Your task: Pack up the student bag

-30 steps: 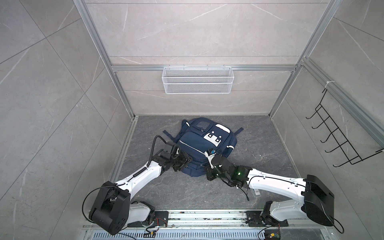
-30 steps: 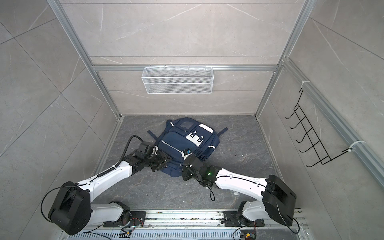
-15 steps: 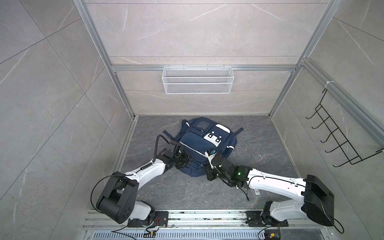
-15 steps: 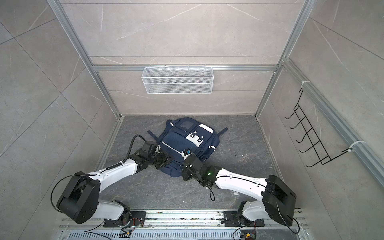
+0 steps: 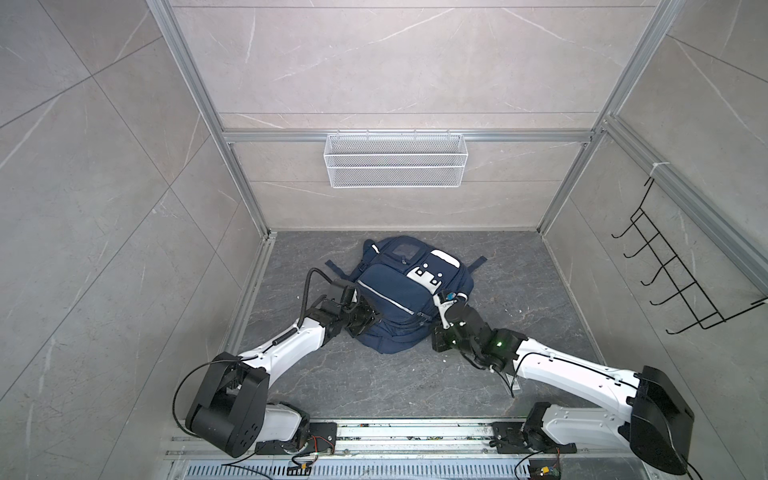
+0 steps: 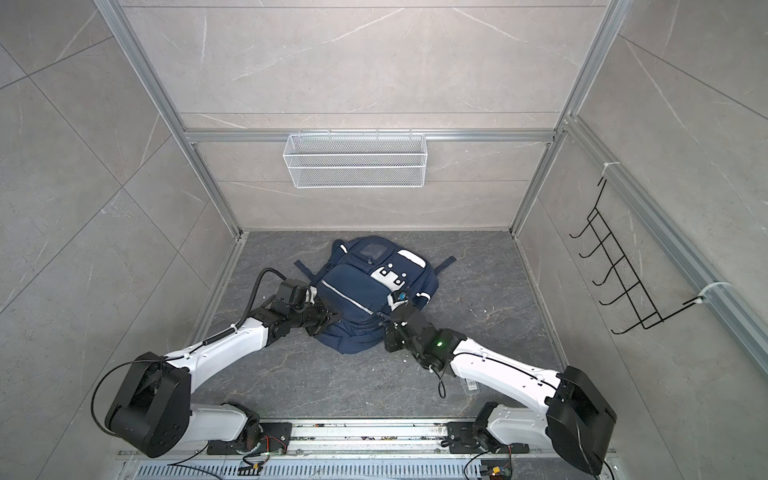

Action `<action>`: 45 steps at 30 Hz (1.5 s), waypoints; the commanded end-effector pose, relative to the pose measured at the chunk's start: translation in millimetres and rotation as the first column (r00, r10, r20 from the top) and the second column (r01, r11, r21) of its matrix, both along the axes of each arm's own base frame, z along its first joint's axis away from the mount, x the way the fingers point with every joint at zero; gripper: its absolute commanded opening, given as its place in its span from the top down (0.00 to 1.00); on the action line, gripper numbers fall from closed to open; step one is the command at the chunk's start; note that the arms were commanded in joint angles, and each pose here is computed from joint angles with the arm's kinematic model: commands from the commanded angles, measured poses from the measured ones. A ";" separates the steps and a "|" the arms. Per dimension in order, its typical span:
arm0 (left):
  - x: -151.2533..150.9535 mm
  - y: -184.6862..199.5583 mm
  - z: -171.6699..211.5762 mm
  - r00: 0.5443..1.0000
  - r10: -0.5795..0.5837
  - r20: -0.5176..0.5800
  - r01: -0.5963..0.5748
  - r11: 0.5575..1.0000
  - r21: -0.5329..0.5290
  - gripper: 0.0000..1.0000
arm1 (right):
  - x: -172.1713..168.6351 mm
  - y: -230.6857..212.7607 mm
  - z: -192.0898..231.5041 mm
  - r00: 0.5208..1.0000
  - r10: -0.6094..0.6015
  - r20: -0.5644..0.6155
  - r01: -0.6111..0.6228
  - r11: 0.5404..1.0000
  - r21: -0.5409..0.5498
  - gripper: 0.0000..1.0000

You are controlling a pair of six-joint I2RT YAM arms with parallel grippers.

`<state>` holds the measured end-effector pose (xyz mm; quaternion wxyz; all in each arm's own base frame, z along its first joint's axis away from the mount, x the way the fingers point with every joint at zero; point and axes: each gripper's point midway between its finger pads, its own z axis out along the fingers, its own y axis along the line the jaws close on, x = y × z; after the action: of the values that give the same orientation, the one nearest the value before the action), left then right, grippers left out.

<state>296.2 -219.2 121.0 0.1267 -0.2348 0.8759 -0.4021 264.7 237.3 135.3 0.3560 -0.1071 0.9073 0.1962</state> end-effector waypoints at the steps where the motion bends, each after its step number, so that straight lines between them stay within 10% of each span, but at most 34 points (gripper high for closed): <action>1: -4.7 20.0 1.7 1.000 0.003 0.023 -0.005 0.998 0.059 1.00 | 16.4 -52.6 -16.9 0.987 -0.157 -0.034 0.153 0.983 -0.106 1.00; 13: -14.2 22.0 -2.9 1.000 -0.017 0.016 0.016 0.998 0.065 1.00 | 52.6 -66.2 -23.4 0.969 -0.226 -0.098 0.215 0.970 -0.110 1.00; 26: -15.8 14.3 -11.4 0.998 -0.056 -0.006 0.056 0.996 0.071 1.00 | 18.4 -23.9 13.7 0.997 0.040 -0.068 -0.030 0.989 0.146 0.49; 45: -17.6 12.6 -13.3 0.998 -0.062 -0.016 0.063 0.995 0.072 1.00 | 24.0 53.0 -16.6 0.957 0.278 -0.086 -0.246 0.931 0.270 0.32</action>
<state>282.9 -206.7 109.3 0.1203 -0.2158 0.8916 -0.3795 282.6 274.4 100.9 0.2591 -0.1454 0.8954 0.3317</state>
